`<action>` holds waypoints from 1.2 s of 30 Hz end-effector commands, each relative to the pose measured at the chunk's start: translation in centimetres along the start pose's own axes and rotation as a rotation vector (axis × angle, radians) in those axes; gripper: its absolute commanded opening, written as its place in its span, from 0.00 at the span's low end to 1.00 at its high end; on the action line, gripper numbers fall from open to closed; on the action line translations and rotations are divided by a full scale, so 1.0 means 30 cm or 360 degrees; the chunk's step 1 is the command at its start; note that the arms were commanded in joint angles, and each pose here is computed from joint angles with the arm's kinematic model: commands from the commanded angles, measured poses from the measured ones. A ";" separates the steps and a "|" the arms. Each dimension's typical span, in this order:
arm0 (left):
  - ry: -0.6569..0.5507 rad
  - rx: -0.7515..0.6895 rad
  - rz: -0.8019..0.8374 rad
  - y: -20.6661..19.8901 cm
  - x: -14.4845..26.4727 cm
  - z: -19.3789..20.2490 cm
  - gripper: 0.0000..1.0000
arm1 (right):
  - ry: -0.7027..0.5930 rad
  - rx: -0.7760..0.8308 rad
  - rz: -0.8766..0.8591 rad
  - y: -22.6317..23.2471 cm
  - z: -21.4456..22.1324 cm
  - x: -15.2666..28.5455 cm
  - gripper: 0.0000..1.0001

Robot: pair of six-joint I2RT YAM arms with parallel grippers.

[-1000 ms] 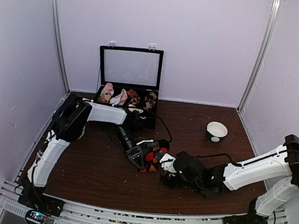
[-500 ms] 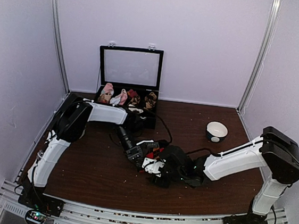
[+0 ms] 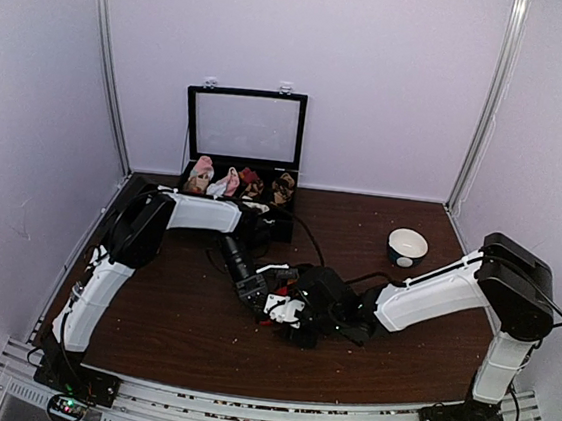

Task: Roll the socks
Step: Roll the sock at the center of the board.

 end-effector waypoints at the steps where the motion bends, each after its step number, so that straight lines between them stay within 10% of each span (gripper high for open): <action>1: 0.0273 0.0073 -0.0138 0.116 -0.052 0.137 0.00 | 0.0060 0.0036 0.0001 -0.007 0.023 -0.004 0.49; 21: -0.0172 -0.0207 -0.0214 -0.050 0.249 0.029 0.38 | 0.0333 -0.0346 -0.0163 0.043 0.226 -0.074 0.01; 36: -0.0128 -0.0943 -0.0650 -0.147 0.215 0.036 0.39 | 0.0303 -0.1296 -0.0518 -0.021 0.254 -0.106 0.00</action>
Point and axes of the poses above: each gripper's point midway between its finger pads, its own x axis back along the fingers, its own y axis along the line the jaws close on, z = x × y, the point moved 1 cm from there along x, back along the fingers, and after that the axes turned 14 degrees about -x, right-handed, at the moved point
